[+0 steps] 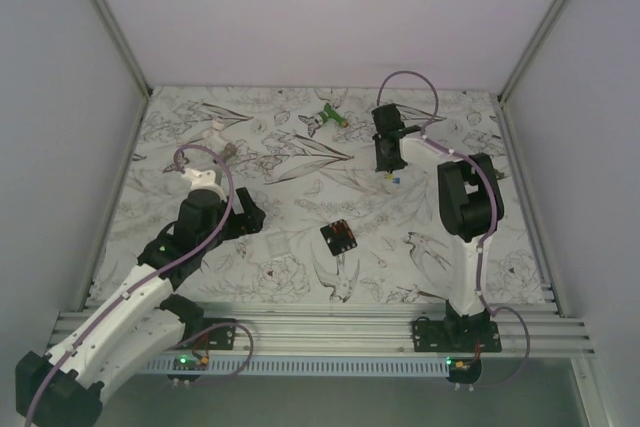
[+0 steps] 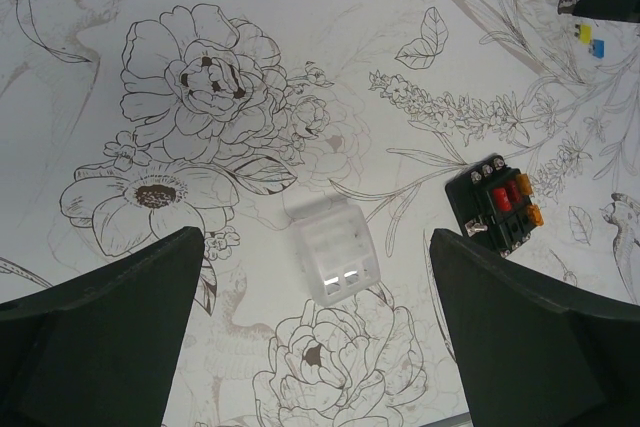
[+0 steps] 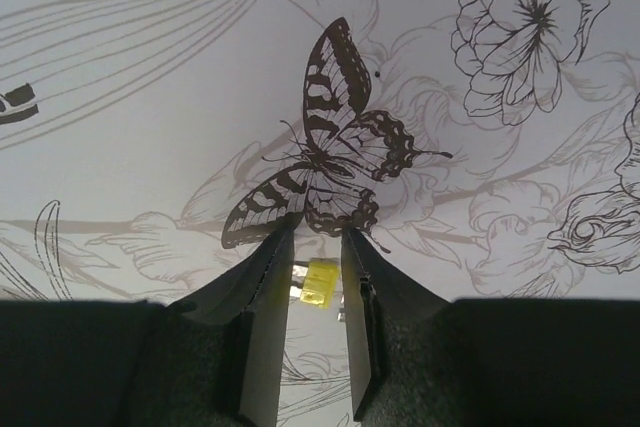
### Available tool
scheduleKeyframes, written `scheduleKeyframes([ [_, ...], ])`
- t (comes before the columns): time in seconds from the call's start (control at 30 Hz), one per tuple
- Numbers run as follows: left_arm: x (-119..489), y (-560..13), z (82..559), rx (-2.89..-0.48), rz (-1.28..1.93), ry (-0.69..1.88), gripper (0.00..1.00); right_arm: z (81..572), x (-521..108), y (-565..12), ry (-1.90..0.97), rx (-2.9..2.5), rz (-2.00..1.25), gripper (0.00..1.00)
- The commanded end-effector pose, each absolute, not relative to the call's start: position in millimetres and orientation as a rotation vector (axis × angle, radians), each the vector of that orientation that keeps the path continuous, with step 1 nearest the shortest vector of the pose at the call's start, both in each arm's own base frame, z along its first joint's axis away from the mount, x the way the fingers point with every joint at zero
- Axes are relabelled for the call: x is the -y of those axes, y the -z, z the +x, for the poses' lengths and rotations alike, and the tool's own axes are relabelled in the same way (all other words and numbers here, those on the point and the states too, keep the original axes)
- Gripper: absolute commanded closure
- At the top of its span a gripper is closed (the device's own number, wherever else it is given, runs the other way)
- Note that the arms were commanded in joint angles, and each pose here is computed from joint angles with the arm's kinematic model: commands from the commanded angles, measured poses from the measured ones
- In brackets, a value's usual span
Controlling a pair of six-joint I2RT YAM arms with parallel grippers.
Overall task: Snap on the fuse box
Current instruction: Pick up the fuse from the center of the board.
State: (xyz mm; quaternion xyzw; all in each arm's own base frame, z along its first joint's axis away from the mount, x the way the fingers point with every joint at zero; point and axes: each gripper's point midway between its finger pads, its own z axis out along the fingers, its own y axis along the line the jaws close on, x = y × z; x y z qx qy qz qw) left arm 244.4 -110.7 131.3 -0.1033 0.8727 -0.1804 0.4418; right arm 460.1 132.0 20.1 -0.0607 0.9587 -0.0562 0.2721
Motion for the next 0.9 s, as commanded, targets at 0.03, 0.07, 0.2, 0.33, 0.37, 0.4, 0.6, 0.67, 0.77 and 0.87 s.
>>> scheduleKeyframes([
  [0.03,108.8,-134.4,244.0,-2.172,-0.263,0.441,0.0,440.1,-130.1,-14.1,0.109,-2.631,-0.166,0.73],
  [0.07,108.7,-134.8,244.0,-2.17,-0.265,0.443,0.0,432.7,-130.0,-11.2,0.099,-2.646,-0.176,0.76],
  [0.2,108.9,-135.3,243.9,-2.169,-0.266,0.446,0.0,403.8,-132.7,-7.1,0.053,-2.697,-0.217,0.79],
  [0.33,109.7,-136.0,244.0,-2.168,-0.265,0.45,0.0,371.9,-136.0,-2.1,0.035,-2.75,-0.263,0.8],
  [0.37,110.0,-136.1,243.9,-2.168,-0.265,0.453,0.0,364.0,-136.8,-1.6,0.033,-2.759,-0.278,0.8],
  [0.4,110.3,-136.4,243.8,-2.169,-0.263,0.454,0.0,355.8,-138.1,-0.7,0.035,-2.768,-0.298,0.8],
  [0.6,111.1,-137.5,243.5,-2.166,-0.261,0.461,0.0,311.6,-134.8,1.0,0.068,-2.821,-0.367,0.79],
  [0.67,111.3,-137.8,243.3,-2.165,-0.262,0.464,0.0,299.6,-128.4,0.1,0.11,-2.831,-0.373,0.77],
  [0.77,111.9,-138.6,243.1,-2.163,-0.26,0.468,0.0,290.4,-116.6,-4.2,0.172,-2.826,-0.351,0.75],
  [0.87,112.1,-138.6,242.9,-2.164,-0.26,0.471,0.0,285.6,-109.2,-7.8,0.206,-2.817,-0.334,0.71],
])
